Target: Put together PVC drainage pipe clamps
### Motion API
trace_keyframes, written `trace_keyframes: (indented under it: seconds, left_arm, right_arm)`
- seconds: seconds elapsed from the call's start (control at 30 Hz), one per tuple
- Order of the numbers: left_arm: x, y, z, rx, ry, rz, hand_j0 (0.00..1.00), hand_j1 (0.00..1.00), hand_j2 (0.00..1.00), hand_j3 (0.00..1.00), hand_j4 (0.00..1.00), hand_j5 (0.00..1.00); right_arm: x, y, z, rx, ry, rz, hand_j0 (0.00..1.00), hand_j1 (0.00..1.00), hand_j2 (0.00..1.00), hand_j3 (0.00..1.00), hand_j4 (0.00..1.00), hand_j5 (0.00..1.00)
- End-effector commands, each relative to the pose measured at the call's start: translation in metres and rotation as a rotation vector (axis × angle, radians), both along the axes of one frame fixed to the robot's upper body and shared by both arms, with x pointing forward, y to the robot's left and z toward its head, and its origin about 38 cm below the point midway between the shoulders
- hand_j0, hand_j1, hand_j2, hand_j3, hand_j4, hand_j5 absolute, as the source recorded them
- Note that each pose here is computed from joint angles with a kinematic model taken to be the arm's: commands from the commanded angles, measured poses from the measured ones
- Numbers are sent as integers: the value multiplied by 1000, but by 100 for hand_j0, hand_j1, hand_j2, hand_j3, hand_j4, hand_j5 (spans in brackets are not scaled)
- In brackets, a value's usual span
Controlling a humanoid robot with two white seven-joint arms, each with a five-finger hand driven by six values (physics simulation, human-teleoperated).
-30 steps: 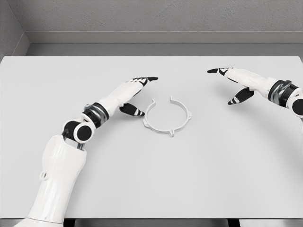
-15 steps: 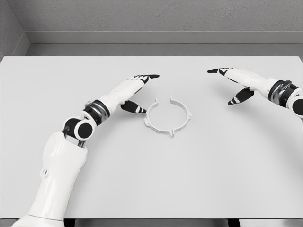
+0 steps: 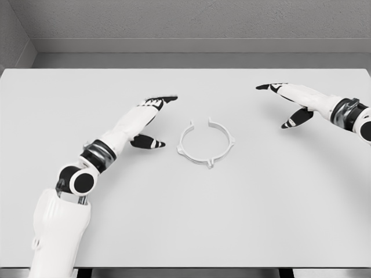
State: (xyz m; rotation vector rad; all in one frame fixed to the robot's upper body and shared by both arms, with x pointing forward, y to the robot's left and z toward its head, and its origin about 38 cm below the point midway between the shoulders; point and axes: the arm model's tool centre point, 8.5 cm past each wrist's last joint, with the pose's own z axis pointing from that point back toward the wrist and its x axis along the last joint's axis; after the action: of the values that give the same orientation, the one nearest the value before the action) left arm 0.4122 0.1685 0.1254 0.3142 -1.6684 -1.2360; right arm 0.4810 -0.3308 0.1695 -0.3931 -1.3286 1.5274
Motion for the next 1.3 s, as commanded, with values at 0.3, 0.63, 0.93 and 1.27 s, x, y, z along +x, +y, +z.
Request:
trace_keyframes:
  seconds: [0.3, 0.63, 0.93, 1.27]
  left_arm:
    - [-3, -24, -5, -5, 21, -53, 100, 100, 100, 100, 100, 100]
    - [1, -23, -18, -1, 63, -46, 100, 100, 100, 100, 100, 100]
    - [7, -29, -24, 13, 85, -59, 100, 100, 100, 100, 100, 100]
    - [17, -36, -21, 30, 85, -74, 100, 100, 100, 100, 100, 100]
  right_arm:
    - [-21, -25, 29, -123, -66, 121, 100, 100, 100, 100, 100, 100]
    - [-35, -11, 30, -185, -62, 207, 100, 100, 100, 100, 100, 100]
    - [-38, -16, 36, -213, -67, 210, 100, 100, 100, 100, 100, 100]
    - [-39, -21, 37, -220, -67, 202, 100, 100, 100, 100, 100, 100]
